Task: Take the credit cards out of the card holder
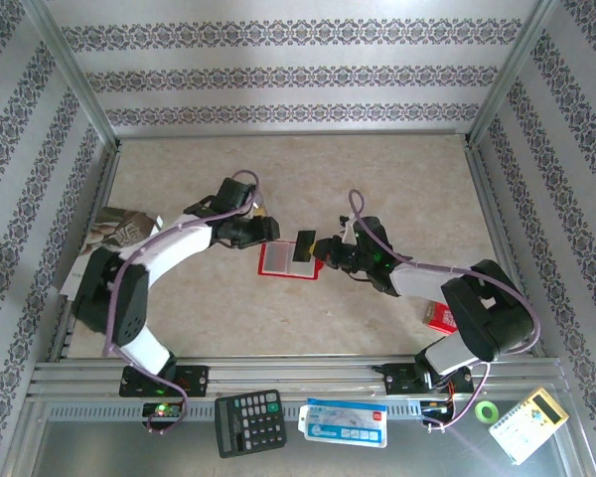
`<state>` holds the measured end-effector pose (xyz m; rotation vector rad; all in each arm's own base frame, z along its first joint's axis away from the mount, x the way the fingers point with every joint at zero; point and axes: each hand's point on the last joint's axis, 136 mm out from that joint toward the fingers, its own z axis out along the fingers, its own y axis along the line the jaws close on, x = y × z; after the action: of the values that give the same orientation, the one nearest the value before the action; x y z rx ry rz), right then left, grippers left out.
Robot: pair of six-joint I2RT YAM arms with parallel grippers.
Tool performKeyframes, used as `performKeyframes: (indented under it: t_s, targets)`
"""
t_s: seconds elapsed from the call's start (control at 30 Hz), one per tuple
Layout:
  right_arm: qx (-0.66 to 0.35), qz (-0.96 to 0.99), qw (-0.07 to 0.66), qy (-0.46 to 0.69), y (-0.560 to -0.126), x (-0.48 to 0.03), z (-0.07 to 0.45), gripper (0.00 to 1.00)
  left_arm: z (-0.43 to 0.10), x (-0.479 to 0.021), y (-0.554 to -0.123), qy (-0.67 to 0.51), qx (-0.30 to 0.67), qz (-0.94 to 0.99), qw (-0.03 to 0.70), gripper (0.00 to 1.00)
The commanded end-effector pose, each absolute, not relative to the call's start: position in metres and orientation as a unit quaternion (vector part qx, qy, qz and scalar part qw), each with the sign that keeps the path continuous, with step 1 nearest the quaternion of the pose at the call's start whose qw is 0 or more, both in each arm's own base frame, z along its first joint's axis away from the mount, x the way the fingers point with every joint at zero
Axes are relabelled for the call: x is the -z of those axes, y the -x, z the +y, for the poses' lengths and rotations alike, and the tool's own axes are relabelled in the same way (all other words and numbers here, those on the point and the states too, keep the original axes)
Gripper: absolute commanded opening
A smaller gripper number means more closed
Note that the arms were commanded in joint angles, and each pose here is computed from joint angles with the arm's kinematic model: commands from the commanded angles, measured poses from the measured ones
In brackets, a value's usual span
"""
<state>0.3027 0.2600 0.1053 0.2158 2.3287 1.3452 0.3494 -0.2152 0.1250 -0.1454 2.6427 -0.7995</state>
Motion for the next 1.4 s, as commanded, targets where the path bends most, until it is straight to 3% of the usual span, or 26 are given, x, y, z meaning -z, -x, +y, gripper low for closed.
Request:
performKeyframes:
  t_s: [0.0,0.3,0.63,0.83,1.37]
  targets:
    - [-0.546,0.792,0.266,-0.062,-0.312,-0.154,0.267,0.00,-0.209,-0.155,-0.349,0.083,0.320,0.917,0.221,0.60]
    - [-0.654,0.697,0.288,-0.064,-0.317,-0.230,0.277,0.00,-0.212,-0.231,-0.339,0.117,0.477,0.817,0.304,0.82]
    - [-0.699,0.652,0.286,-0.065,-0.328,-0.281,0.285,0.00,-0.234,-0.290,-0.338,0.081,0.591,0.738,0.316,0.78]
    - [-0.720,0.635,0.272,-0.064,-0.330,-0.296,0.292,0.00,-0.243,-0.308,-0.340,0.063,0.624,0.713,0.313,0.64]
    - [-0.717,0.642,0.259,-0.081,-0.328,-0.288,0.294,0.00,-0.245,-0.305,-0.340,0.041,0.604,0.731,0.315,0.03]
